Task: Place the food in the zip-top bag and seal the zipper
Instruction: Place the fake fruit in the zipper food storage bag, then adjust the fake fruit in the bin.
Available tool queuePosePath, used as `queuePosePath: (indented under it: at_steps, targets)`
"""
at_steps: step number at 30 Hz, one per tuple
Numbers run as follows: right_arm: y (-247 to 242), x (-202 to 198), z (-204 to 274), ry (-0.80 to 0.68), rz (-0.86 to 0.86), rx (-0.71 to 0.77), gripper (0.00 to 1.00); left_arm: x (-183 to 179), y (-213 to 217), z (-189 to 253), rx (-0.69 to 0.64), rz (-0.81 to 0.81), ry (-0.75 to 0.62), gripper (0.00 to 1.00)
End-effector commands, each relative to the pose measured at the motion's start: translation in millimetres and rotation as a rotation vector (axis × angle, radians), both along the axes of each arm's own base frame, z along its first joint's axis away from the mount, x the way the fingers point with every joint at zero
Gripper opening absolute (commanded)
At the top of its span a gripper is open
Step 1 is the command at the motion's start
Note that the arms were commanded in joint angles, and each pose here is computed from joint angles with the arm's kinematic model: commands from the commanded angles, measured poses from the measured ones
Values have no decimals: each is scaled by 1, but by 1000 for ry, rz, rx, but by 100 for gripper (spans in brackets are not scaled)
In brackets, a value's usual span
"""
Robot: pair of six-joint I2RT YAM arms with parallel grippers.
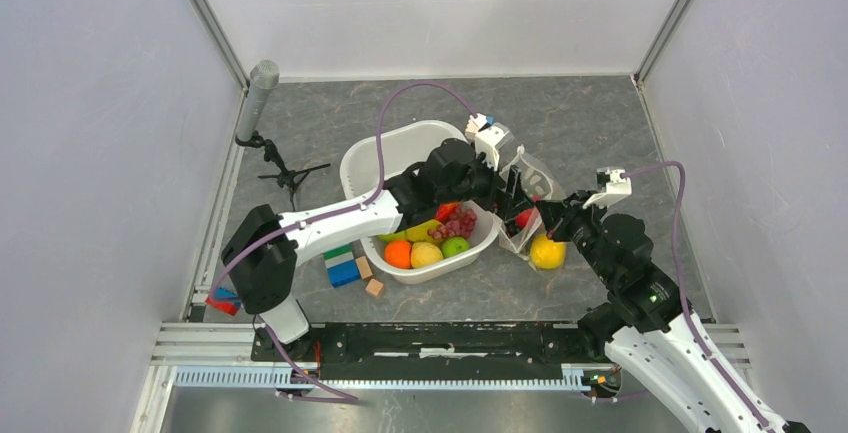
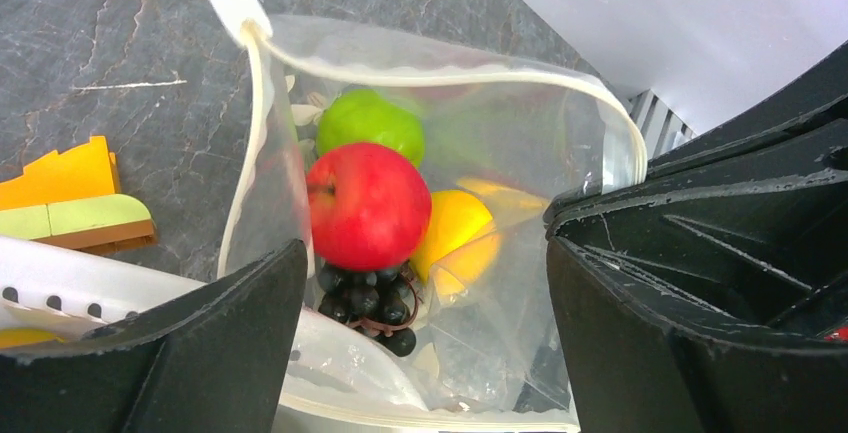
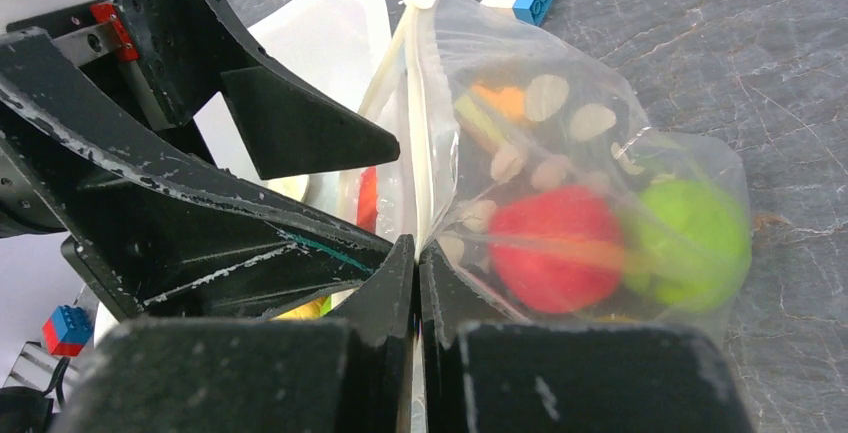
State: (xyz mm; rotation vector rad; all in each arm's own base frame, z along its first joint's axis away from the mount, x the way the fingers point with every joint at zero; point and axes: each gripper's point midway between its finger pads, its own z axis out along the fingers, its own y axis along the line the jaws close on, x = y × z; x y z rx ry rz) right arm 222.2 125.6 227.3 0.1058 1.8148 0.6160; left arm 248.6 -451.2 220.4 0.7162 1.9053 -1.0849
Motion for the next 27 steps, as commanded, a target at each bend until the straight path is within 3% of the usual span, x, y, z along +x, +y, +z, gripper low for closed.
queuePosePath:
  at_steps: [1, 13, 23, 27]
  targets:
    - [-1, 3, 11, -38, -14, 13, 5, -5, -1, 26, -21, -32, -48, 97]
    - [-2, 3, 10, -41, -16, 10, 5, -10, 39, 38, 0, 37, -145, 100]
    - [-2, 4, 9, -45, -20, 13, 5, 4, 125, -11, 170, 295, -203, 100]
    - [0, 5, 10, -49, -13, 16, 5, 20, 151, -49, 285, 346, -154, 100]
